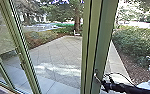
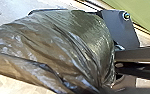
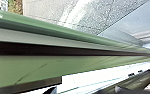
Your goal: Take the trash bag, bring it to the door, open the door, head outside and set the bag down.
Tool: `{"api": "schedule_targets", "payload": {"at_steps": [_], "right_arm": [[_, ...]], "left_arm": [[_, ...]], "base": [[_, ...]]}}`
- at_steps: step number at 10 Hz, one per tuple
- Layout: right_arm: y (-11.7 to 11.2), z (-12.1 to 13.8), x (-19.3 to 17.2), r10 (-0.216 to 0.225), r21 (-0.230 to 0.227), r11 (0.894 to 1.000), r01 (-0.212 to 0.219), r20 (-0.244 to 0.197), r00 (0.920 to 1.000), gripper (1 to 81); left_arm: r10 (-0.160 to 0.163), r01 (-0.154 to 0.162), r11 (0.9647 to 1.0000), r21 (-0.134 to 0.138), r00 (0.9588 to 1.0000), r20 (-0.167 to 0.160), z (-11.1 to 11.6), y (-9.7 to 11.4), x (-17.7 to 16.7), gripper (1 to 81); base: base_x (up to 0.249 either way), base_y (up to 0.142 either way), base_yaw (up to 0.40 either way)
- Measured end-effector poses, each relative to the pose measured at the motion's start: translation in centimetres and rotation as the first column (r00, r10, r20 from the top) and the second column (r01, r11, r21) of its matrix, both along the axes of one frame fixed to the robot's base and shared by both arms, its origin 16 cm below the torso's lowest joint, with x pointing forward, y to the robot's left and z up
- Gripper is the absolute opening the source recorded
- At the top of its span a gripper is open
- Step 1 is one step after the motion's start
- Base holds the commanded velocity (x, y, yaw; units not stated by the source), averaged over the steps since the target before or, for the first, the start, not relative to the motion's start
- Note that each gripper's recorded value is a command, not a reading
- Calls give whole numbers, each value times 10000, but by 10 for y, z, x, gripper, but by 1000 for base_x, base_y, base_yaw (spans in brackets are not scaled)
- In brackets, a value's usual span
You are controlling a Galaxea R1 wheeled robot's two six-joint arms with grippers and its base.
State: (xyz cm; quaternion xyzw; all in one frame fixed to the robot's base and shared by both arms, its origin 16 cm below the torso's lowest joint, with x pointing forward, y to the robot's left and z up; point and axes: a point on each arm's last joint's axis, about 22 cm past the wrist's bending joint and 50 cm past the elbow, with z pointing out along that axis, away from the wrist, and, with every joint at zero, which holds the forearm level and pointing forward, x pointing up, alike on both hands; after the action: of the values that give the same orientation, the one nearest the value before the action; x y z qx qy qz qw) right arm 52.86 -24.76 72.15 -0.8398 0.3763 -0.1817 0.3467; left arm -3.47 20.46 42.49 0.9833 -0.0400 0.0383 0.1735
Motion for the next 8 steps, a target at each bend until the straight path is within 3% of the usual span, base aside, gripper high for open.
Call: {"api": "schedule_targets", "payload": {"at_steps": [2,4,6,8], "right_arm": [[-9,5,22,-760,274,9968,755,179,9969,811],[-18,6,30,-889,191,9959,885,205,9958,811],[-23,5,26,-685,-12,9977,685,103,9976,811],[-29,6,15,-161,-367,9992,158,-59,9999,811]], "left_arm": [[0,0,10000,1,10000,-48,0,0,0,10],[3,-3,10000,9,9998,-203,0,1,-8,10],[10,-10,10000,13,9998,-198,0,1,-7,10],[13,-12,10000,76,9997,-235,0,6,-9,10]], "base": [[0,0,0],[0,0,0],[0,0,0],[0,0,0]]}}
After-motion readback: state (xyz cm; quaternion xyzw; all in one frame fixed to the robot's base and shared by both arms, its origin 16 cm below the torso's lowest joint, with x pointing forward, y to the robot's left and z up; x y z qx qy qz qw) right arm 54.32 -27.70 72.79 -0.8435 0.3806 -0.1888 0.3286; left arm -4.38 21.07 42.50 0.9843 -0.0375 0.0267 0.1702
